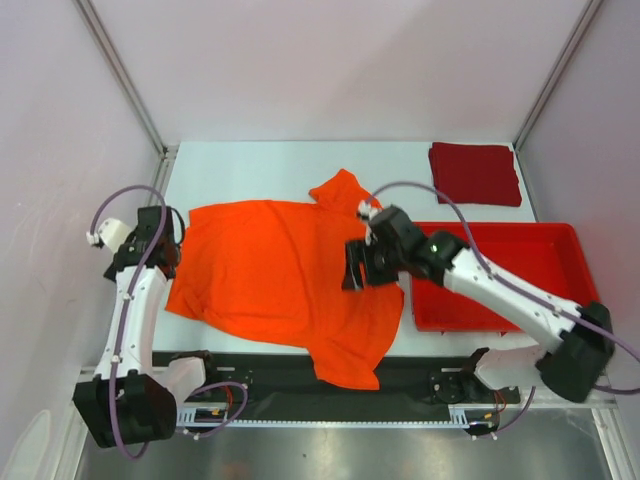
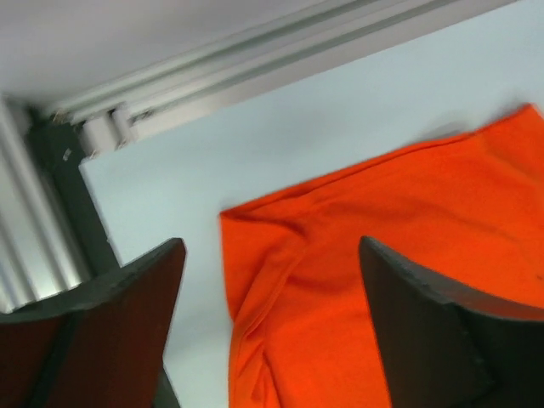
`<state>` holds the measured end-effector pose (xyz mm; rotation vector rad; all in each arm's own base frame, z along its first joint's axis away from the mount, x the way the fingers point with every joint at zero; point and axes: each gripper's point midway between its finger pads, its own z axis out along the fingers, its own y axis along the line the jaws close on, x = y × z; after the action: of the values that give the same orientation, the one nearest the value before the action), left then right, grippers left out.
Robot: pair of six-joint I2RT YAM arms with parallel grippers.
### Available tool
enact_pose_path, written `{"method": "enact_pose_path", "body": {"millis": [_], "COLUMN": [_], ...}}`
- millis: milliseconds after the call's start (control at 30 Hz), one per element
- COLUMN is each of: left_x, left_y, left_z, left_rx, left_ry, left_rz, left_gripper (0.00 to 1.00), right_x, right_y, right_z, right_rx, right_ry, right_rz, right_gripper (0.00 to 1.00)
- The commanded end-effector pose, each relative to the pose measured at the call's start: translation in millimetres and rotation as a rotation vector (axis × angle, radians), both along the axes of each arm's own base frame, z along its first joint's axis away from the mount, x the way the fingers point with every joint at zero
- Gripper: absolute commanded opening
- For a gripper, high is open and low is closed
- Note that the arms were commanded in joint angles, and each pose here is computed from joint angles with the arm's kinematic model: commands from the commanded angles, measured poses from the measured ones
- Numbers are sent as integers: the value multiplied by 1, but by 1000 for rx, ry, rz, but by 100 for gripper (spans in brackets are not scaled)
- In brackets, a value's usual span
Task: Fold and stack the t-shirts
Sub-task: Flatten the tshirt out
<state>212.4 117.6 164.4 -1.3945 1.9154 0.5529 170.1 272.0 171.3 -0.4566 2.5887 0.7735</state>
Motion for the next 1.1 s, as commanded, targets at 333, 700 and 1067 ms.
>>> {"method": "enact_pose_path", "body": {"millis": [333,700,1067], "left_x": [191,229,115], "left_y": [-66,-75,-64], "left_z": [-7,-102,-159], "left_rx": [-91,-259,-464], "left_ry": [-76,151,354], "left_rz": [-657,-629,-296], "left_gripper": [44,36,35], "right_x": [295,338,259], "right_y": [2,3,-16], "right_z": [-36,-121,-149], "right_rx": [-246,-311,-463], "right_ry": [-120,-69,15], "right_rz": [-361,-400,-334], "right_gripper": [54,49,47]}}
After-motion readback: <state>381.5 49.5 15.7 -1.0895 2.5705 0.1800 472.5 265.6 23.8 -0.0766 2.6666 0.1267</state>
